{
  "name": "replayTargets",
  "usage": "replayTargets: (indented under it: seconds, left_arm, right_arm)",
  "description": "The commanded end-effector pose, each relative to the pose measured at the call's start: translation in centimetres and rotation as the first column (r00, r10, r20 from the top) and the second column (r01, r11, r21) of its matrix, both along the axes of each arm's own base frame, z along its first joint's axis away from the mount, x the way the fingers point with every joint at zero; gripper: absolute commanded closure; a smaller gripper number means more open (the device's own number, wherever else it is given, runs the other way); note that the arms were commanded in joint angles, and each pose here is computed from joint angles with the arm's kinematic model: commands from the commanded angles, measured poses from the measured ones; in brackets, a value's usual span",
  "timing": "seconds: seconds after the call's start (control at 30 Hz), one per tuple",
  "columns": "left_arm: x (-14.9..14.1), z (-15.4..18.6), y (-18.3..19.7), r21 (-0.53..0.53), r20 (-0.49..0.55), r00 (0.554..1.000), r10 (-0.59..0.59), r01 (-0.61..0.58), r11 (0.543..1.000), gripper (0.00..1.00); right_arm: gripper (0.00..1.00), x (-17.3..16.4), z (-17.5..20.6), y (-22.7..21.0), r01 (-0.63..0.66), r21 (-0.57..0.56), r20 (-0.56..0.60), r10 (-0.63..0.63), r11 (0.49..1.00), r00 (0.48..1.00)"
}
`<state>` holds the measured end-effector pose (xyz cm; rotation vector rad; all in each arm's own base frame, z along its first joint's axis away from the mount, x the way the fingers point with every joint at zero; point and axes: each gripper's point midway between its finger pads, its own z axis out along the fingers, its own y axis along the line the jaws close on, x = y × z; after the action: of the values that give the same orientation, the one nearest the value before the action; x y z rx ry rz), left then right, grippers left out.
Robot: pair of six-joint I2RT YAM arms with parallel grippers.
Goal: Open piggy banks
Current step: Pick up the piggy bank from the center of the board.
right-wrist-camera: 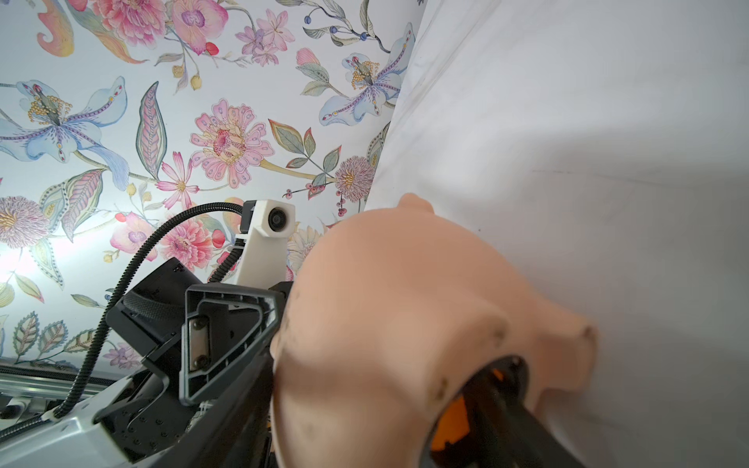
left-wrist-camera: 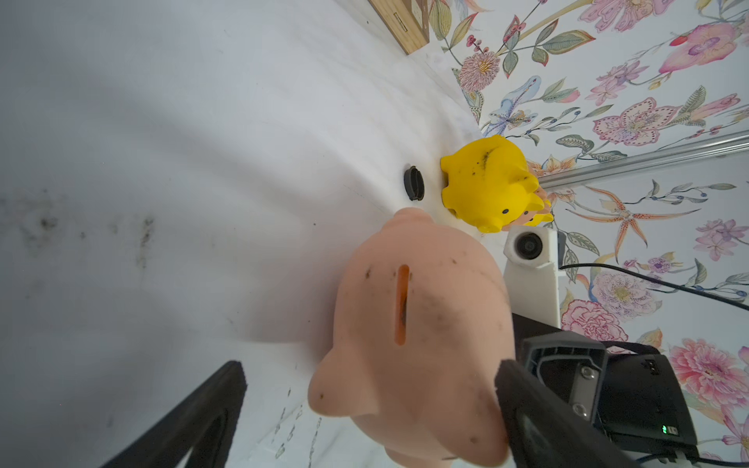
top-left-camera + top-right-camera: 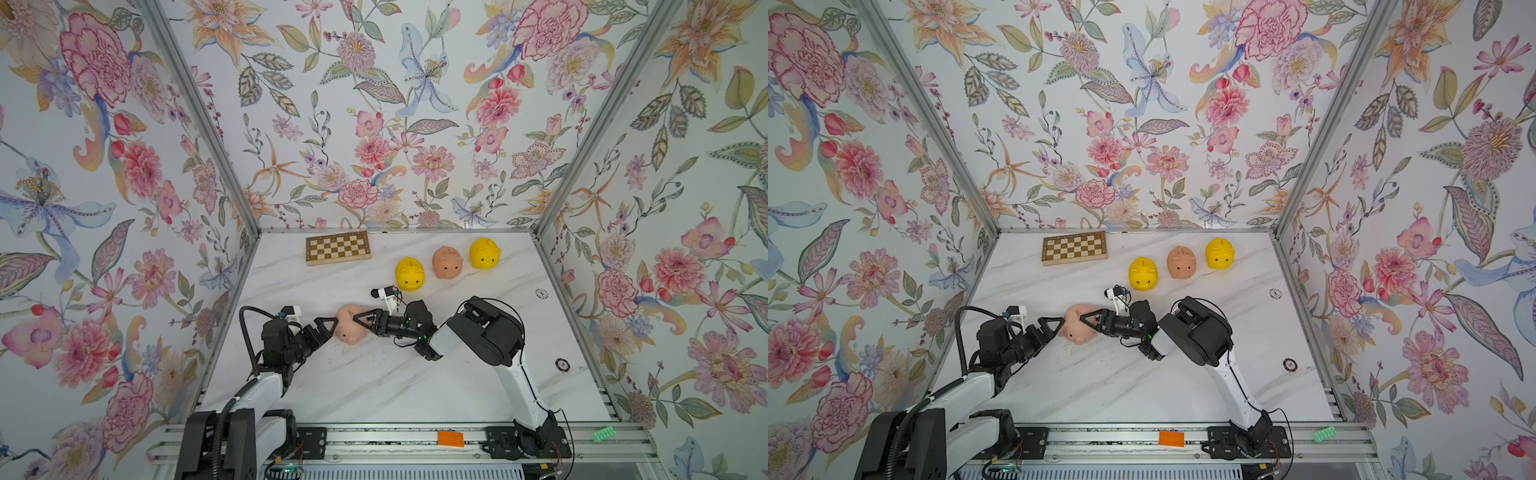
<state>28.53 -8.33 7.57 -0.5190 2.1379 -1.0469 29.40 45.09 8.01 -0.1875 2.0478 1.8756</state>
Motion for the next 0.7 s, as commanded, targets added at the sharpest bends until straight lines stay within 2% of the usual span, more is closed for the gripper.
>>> replayTargets:
  seconds: [0.0,0.43,0.67]
  left_arm:
    - [0.2,1.0,-0.5,-0.05,0.073,0.997,-0.02,0.024,0.998,0.01]
    - [0.1,1.2,-1.9,-0.183,0.1,0.993,-0.066,0.083,0.979,0.01]
    - [-0.6,1.2,-2.3,-0.216,0.091,0.993,-0.082,0.1,0.971,0.01]
  right_arm:
    - [0.27,0.7,-3.6,-0.7,0.019,-0.064,-0.094,-0.025,0.998,0.995]
    - [0.28,0.8,-3.2,-0.5,0.005,-0.062,-0.09,-0.01,0.998,0.996]
    - [0.28,0.6,-3.3,-0.3,0.001,-0.067,-0.089,-0.007,0.998,0.996]
